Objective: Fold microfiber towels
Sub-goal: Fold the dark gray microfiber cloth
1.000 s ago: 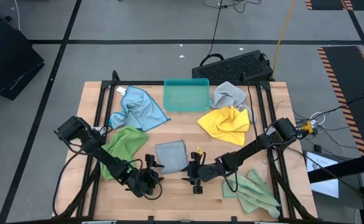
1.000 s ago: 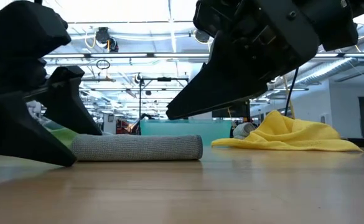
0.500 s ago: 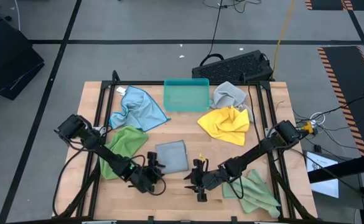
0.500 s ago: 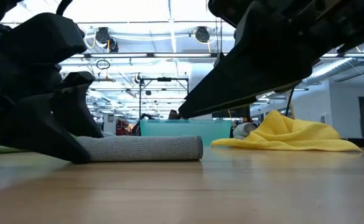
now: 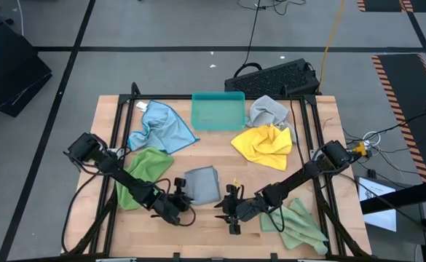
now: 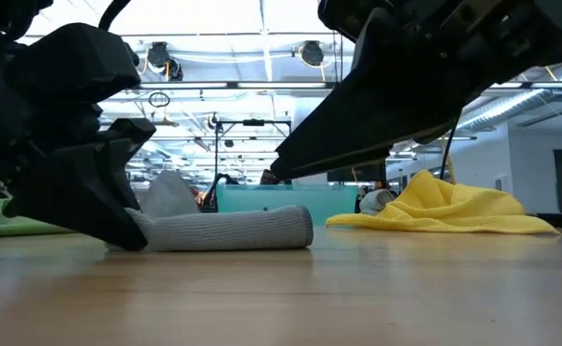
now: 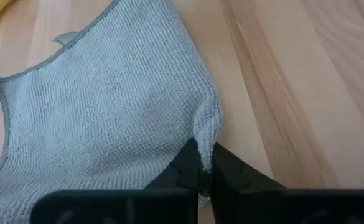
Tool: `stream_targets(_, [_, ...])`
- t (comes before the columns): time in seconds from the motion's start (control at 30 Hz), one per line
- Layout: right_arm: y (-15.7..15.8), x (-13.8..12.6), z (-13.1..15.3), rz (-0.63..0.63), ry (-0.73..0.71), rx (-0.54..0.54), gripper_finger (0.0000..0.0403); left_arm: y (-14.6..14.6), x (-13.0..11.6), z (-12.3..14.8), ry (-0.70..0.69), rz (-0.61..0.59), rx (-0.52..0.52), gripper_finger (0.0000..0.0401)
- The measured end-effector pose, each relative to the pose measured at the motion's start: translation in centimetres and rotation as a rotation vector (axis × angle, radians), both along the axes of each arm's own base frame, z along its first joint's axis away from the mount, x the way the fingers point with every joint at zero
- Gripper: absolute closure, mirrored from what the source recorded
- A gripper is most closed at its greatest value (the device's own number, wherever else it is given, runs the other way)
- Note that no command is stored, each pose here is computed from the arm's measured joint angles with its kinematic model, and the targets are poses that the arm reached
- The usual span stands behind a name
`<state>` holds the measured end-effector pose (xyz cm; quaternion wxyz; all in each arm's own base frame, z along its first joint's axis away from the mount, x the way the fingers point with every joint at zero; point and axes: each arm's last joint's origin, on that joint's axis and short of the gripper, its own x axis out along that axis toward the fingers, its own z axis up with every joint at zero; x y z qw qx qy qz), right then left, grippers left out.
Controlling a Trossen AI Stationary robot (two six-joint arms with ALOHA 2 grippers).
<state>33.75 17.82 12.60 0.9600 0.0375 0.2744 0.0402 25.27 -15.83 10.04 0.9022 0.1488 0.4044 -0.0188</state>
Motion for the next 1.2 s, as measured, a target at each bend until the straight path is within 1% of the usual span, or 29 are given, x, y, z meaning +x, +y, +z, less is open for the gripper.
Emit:
stream_targets(0.13, [-0.4, 0.1, 0.1, -0.057, -0.024, -0.066, 0.0243, 0.0, -0.3, 1.3, -0.021, -0.016, -0.021, 0.0394])
stream_targets(0.23, [-0.8, 0.3, 0.1, -0.107, -0.036, -0.085, 0.0243, 0.0, -0.3, 2.2, -0.056, -0.015, -0.043, 0.0389])
stream_targets(0.33, [-0.9, 0.4, 0.2, -0.116, -0.053, -0.089, 0.0243, 0.1, -0.1, 2.4, -0.069, -0.008, -0.051, 0.0387])
stream_targets(0.4, [-0.8, 0.5, 0.4, -0.108, -0.077, -0.091, 0.0243, 0.1, -0.1, 2.4, -0.070, 0.001, -0.057, 0.0393])
stream_targets(0.53, [-0.4, 0.4, 0.8, -0.134, -0.126, -0.141, 0.0239, 0.1, 0.0, 2.5, -0.076, 0.048, -0.108, 0.0392])
stream_targets(0.67, [0.3, 0.1, 0.9, -0.122, -0.144, -0.183, 0.0215, -0.4, -0.3, 2.5, -0.074, 0.053, -0.150, 0.0388])
stream_targets(0.8, [0.7, -0.1, 0.9, -0.106, -0.145, -0.191, 0.0174, -0.7, -0.5, 2.6, -0.078, 0.054, -0.161, 0.0395])
stream_targets(0.93, [1.2, -0.4, 0.3, -0.096, -0.131, -0.188, 0.0140, -1.0, -0.7, 2.6, -0.095, 0.074, -0.161, 0.0387])
stream_targets(1.0, [1.3, -0.3, -0.6, -0.093, -0.114, -0.198, 0.0133, -1.1, -0.7, 2.6, -0.101, 0.075, -0.162, 0.0387])
stream_targets(1.1, [1.2, -0.2, -1.8, -0.095, -0.097, -0.214, 0.0134, -1.1, -0.7, 2.7, -0.108, 0.074, -0.162, 0.0394])
stream_targets(1.2, [1.3, 0.0, -2.1, -0.079, -0.116, -0.242, 0.0139, -1.1, -0.7, 2.7, -0.107, 0.083, -0.169, 0.0393])
